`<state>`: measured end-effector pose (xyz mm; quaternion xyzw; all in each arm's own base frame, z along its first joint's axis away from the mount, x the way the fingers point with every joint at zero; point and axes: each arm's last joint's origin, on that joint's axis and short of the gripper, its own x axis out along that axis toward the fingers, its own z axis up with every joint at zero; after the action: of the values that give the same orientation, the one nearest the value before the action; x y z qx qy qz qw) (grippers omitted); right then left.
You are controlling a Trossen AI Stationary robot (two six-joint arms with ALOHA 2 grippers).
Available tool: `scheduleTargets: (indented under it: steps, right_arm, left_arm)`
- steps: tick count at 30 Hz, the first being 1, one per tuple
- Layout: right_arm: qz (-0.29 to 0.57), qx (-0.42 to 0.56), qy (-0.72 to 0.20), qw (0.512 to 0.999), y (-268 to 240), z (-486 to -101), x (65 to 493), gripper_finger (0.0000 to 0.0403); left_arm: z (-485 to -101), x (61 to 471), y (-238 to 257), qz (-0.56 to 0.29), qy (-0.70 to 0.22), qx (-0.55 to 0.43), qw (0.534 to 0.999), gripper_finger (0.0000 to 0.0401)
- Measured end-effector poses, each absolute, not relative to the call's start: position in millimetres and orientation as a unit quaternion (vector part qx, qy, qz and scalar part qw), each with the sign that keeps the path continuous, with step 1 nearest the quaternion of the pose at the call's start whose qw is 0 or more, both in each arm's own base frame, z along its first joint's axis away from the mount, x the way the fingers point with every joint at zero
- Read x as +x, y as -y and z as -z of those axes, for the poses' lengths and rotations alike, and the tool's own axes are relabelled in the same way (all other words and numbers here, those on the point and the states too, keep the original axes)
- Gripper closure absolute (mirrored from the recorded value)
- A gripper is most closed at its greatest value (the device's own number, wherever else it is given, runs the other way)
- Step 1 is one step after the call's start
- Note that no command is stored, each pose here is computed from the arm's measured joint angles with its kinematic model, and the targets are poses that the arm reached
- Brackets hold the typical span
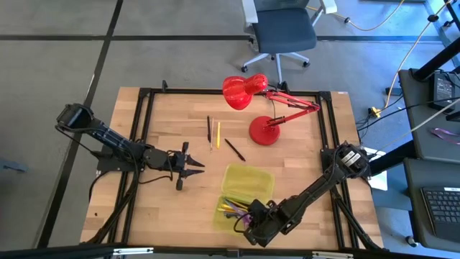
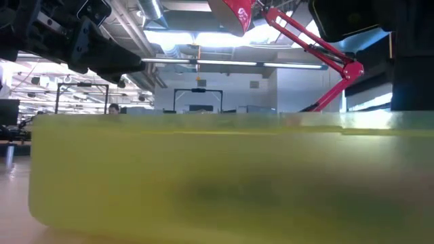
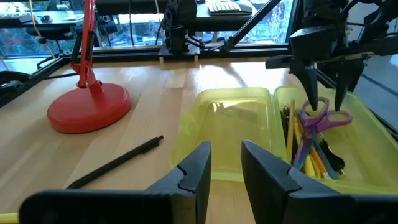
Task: Pick & place school supplies into a supply box
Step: Put the purple scissors into the yellow supply box, then put the black pen into the yellow supply box
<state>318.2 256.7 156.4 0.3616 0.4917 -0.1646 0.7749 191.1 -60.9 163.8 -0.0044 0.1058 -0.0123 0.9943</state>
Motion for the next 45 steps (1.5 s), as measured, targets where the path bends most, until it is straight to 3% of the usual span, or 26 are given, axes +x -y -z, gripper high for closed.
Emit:
scheduleTargets:
  steps: [5, 9, 13, 20, 27, 32, 38, 42, 45]
  right_arm:
    - [0.16, 0.344, -0.49, 0.785, -253.2, -163.8, 316.6, 0.0218]
    - [0.153, 0.295, -0.469, 0.818, -247.5, -188.1, 307.5, 0.0215]
    - [0.146, 0.256, -0.492, 0.819, -244.7, -193.9, 294.3, 0.0215]
    - [0.097, 0.248, -0.499, 0.825, -227.8, -178.7, 272.8, 0.0215]
    - [0.102, 0.271, -0.364, 0.885, -186.7, -190.5, 217.4, 0.0215]
    - [0.132, 0.272, -0.299, 0.905, -157.9, -181.5, 190.3, 0.0215]
    - [0.163, 0.276, -0.286, 0.903, -133.3, -164.0, 183.1, 0.0215]
    - [0.18, 0.274, -0.291, 0.899, -124.8, -155.7, 182.9, 0.0215]
    - [0.188, 0.272, -0.292, 0.898, -120.8, -153.7, 183.8, 0.0215]
  left_arm:
    - [-164.3, 191.2, 60.9, 0.012, -0.103, -0.01, 0.995, 0.0317]
    - [-164.3, 191.2, 60.9, 0.011, -0.104, -0.015, 0.994, 0.0317]
    - [-163.5, 191.1, 60.8, 0.009, -0.108, -0.031, 0.994, 0.0306]
    - [-162.1, 191.3, 58.2, -0.005, -0.114, -0.013, 0.993, 0.0217]
    - [-161.5, 191.5, 54.3, -0.05, -0.113, -0.019, 0.992, 0.0159]
    - [-169.3, 202.6, 46.6, -0.076, -0.141, -0.047, 0.986, 0.0156]
    - [-205.6, 226.8, 9.7, -0.177, -0.282, -0.042, 0.942, 0.0163]
    - [-228.9, 228.0, -27.3, -0.265, -0.31, -0.129, 0.904, 0.0164]
    - [-233.7, 225.3, -54.0, -0.285, -0.298, -0.194, 0.89, 0.0166]
